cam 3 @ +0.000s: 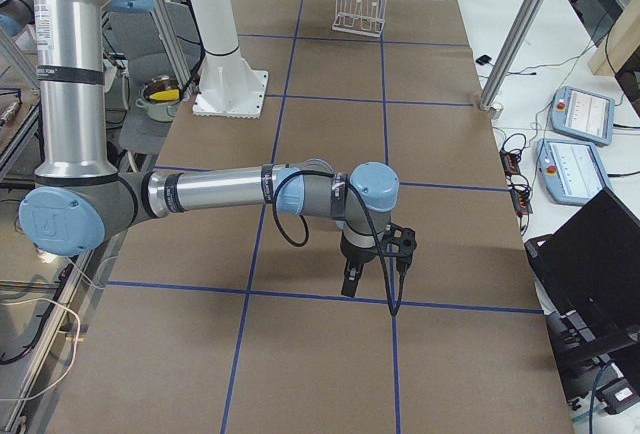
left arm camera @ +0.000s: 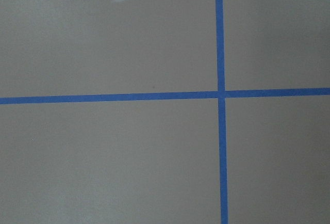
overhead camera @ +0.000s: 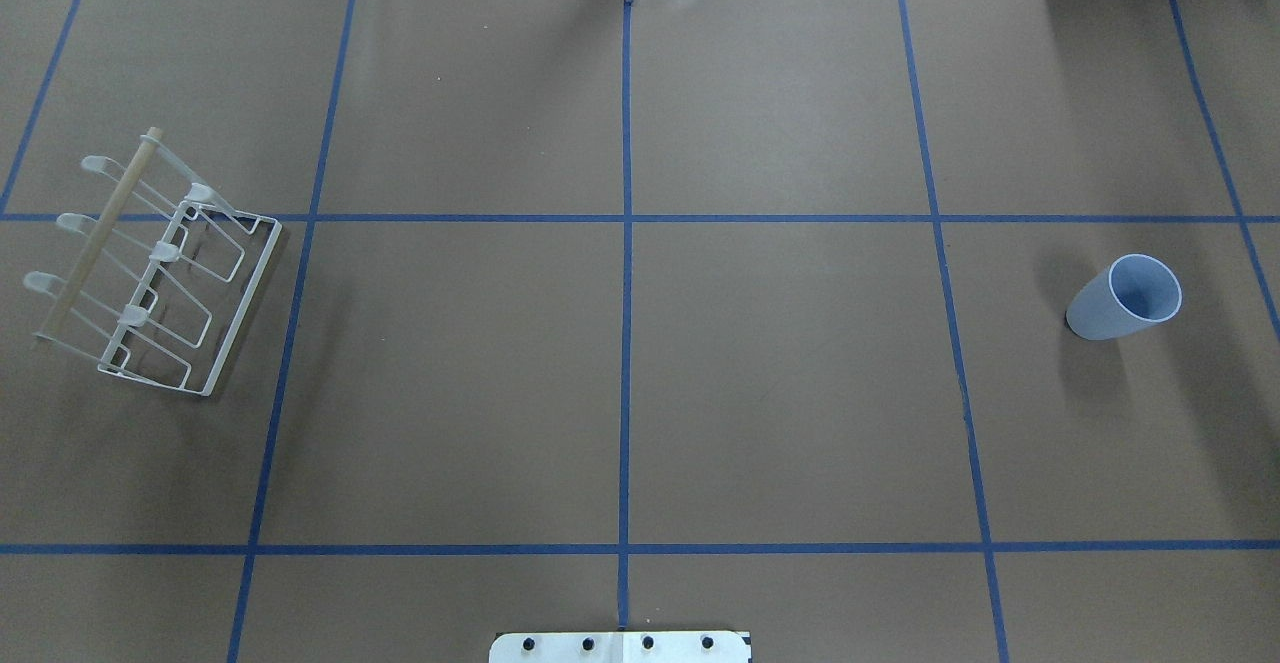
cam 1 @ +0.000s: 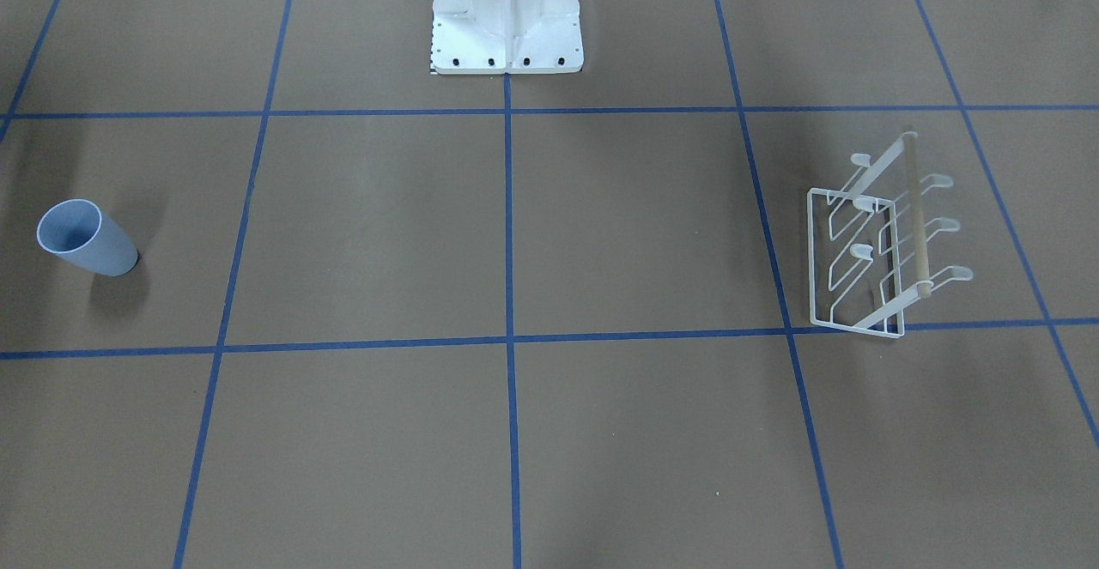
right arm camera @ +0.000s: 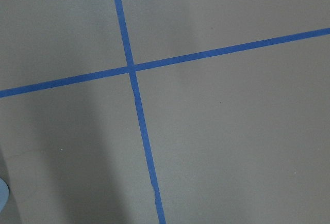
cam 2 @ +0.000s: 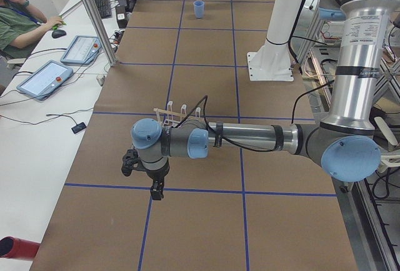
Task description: Hang cup on cup holder
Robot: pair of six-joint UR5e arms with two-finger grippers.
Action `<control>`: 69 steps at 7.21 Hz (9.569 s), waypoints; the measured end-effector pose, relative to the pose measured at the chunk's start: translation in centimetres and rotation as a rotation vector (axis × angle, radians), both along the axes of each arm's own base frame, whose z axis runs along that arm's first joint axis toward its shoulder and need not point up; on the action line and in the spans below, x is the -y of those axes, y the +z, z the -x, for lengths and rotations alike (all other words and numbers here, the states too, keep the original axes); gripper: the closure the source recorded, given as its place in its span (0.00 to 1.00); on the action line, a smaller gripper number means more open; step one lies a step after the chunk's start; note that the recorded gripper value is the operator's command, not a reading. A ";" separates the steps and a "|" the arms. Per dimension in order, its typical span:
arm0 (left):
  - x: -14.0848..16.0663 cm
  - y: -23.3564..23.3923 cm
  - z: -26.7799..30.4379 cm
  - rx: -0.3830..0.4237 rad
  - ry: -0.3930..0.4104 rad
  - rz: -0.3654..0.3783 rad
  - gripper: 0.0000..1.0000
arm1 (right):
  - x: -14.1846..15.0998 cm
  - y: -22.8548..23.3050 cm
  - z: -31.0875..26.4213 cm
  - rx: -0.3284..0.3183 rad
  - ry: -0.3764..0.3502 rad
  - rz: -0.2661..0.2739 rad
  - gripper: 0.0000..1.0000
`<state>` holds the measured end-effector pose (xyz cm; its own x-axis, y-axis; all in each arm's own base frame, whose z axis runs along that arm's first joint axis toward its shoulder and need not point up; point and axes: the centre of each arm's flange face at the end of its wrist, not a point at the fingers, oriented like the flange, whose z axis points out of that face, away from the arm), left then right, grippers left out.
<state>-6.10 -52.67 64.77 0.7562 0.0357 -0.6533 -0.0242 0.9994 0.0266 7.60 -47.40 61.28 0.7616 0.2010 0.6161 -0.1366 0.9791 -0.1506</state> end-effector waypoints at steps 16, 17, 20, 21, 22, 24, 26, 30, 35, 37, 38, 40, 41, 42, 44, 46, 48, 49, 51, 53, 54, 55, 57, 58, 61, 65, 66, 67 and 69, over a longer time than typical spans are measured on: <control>1.3 -5.0 -0.1 -0.002 0.001 -0.231 0.01 | 3.1 -6.5 19.6 0.237 -0.365 -0.313 0.00; 1.3 -5.0 -0.1 -0.002 0.001 -0.231 0.01 | 2.9 -6.2 20.5 0.238 -0.381 -0.305 0.00; 1.3 -5.0 -0.1 -0.002 0.001 -0.231 0.01 | 3.0 -4.0 21.9 0.234 -0.404 -0.261 0.00; 1.3 -4.9 -0.1 -0.002 0.001 -0.230 0.01 | 3.0 -3.5 22.6 0.234 -0.414 -0.248 0.00; 1.3 -4.9 -0.1 -0.002 0.001 -0.231 0.01 | 2.8 -3.2 23.3 0.234 -0.426 -0.242 0.03; 1.3 -4.9 -0.1 -0.002 0.001 -0.231 0.01 | 2.6 -3.1 24.1 0.236 -0.443 -0.240 1.00; 1.3 -4.9 -0.2 -0.003 0.002 -0.230 0.01 | 2.6 -3.0 24.1 0.216 -0.448 -0.269 1.00; 1.3 -5.1 -0.3 -0.005 0.002 -0.231 0.01 | 2.5 -6.5 24.0 0.236 -0.421 -0.325 1.00; 2.6 -11.4 -6.6 -0.184 0.032 -0.301 0.02 | 4.2 -25.6 31.8 0.508 -0.249 -0.460 1.00; 3.2 -16.3 -9.9 -0.315 -0.108 -0.325 0.02 | 2.7 -31.0 35.1 0.625 -0.104 -0.494 1.00; 3.3 -19.2 -11.6 -0.394 -0.169 -0.329 0.02 | 1.3 -32.6 36.3 0.711 -0.030 -0.505 1.00; 2.7 -25.8 -16.5 -0.604 -0.260 -0.264 0.02 | -2.4 -34.9 39.5 0.916 0.106 -0.499 1.00; 1.8 -29.1 -18.6 -0.728 -0.286 -0.213 0.02 | -4.2 -35.8 40.8 1.015 0.157 -0.491 1.00; 0.8 -32.0 -20.4 -0.843 -0.298 -0.147 0.02 | -5.8 -36.4 41.5 1.111 0.193 -0.474 1.00; -1.7 -37.4 -23.7 -1.030 -0.322 -0.009 0.02 | -8.5 -37.2 42.2 1.272 0.210 -0.436 1.00; -5.8 -42.5 -28.2 -1.198 -0.378 0.104 0.02 | -9.7 -38.0 42.1 1.369 0.203 -0.408 1.00; -10.1 -46.8 -32.9 -1.350 -0.409 0.174 0.02 | -10.1 -39.3 41.9 1.422 0.199 -0.388 1.00; -12.1 -48.6 -35.1 -1.413 -0.416 0.208 0.02 | -10.2 -39.9 42.0 1.438 0.201 -0.382 1.00; -15.3 -50.7 -38.8 -1.489 -0.430 0.265 0.02 | -10.4 -41.1 42.0 1.464 0.200 -0.381 1.00; -16.2 -51.2 -39.8 -1.507 -0.433 0.280 0.02 | -10.9 -42.0 41.5 1.489 0.194 -0.380 1.00; -16.3 -51.3 -39.9 -1.508 -0.432 0.282 0.02 | -11.0 -42.3 41.3 1.498 0.192 -0.371 1.00; -16.4 -51.3 -40.0 -1.510 -0.431 0.285 0.02 | -11.2 -42.4 41.2 1.502 0.189 -0.365 1.00; -16.5 -51.6 -40.0 -1.517 -0.427 0.291 0.02 | -11.5 -42.4 41.6 1.505 0.183 -0.356 1.00; -16.7 -52.0 -40.2 -1.521 -0.420 0.293 0.29 | -11.7 -42.4 41.7 1.505 0.180 -0.353 1.00; -17.3 -52.2 -40.0 -1.550 -0.388 0.281 1.00 | -11.8 -42.5 41.7 1.508 0.178 -0.352 0.00; -18.5 -51.0 -39.1 -1.568 -0.285 0.270 1.00 | -11.5 -41.7 40.9 1.491 0.187 -0.354 0.00; -17.8 -50.5 -38.5 -1.554 -0.297 0.256 1.00 | -10.4 -40.4 39.8 1.450 0.210 -0.364 0.00; -16.6 -50.0 -37.6 -1.540 -0.330 0.230 1.00 | -8.6 -38.8 38.2 1.389 0.242 -0.380 0.00; -13.0 -49.1 -35.0 -1.504 -0.414 0.166 1.00 | -3.4 -35.3 34.1 1.201 0.297 -0.439 0.00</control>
<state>28.90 -39.66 15.71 -0.6285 -0.1473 -0.7637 0.1888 0.9236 -0.3335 -26.47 -43.99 25.96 -0.3420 -0.1243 0.9315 -0.3588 0.9334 -0.0072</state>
